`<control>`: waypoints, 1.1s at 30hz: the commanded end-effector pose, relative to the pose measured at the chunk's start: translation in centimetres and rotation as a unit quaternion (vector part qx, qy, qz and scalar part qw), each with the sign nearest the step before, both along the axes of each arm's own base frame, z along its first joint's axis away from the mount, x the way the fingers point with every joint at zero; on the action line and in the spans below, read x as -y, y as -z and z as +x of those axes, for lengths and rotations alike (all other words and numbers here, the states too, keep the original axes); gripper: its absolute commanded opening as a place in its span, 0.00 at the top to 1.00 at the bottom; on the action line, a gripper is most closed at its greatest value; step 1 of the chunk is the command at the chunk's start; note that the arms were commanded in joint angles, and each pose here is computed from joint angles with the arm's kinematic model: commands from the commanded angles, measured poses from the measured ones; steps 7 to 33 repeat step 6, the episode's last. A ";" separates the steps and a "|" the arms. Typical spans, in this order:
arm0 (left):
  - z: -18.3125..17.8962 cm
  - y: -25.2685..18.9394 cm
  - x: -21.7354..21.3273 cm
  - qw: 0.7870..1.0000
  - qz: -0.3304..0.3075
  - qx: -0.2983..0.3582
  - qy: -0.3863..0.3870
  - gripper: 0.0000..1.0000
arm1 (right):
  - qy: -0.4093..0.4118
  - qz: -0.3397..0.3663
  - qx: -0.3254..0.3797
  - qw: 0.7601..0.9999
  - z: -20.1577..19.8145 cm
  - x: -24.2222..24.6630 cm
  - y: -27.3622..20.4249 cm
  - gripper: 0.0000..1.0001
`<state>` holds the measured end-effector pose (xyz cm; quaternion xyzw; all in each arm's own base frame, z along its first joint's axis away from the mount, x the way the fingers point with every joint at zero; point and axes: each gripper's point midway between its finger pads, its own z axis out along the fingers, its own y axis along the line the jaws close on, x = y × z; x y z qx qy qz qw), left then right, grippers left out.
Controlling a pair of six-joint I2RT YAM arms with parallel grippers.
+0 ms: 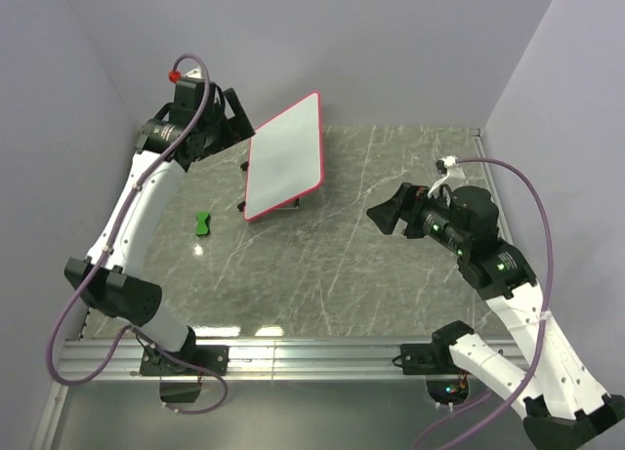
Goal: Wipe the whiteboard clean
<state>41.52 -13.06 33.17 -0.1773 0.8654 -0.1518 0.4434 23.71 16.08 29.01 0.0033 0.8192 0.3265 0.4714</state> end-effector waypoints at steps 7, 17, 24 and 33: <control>-4.5 -1.0 -2.2 0.999 0.033 0.029 -0.013 0.00 | -0.012 0.005 0.006 1.000 -1.4 0.1 0.2 0.00; -4.5 -1.0 -2.2 0.999 0.033 0.029 -0.013 0.00 | -0.012 0.005 0.006 1.000 -1.4 0.1 0.2 0.00; -4.5 -1.0 -2.2 0.999 0.033 0.029 -0.013 0.00 | -0.012 0.005 0.006 1.000 -1.4 0.1 0.2 0.00; -4.5 -1.0 -2.2 0.999 0.033 0.029 -0.013 0.00 | -0.012 0.005 0.006 1.000 -1.4 0.1 0.2 0.00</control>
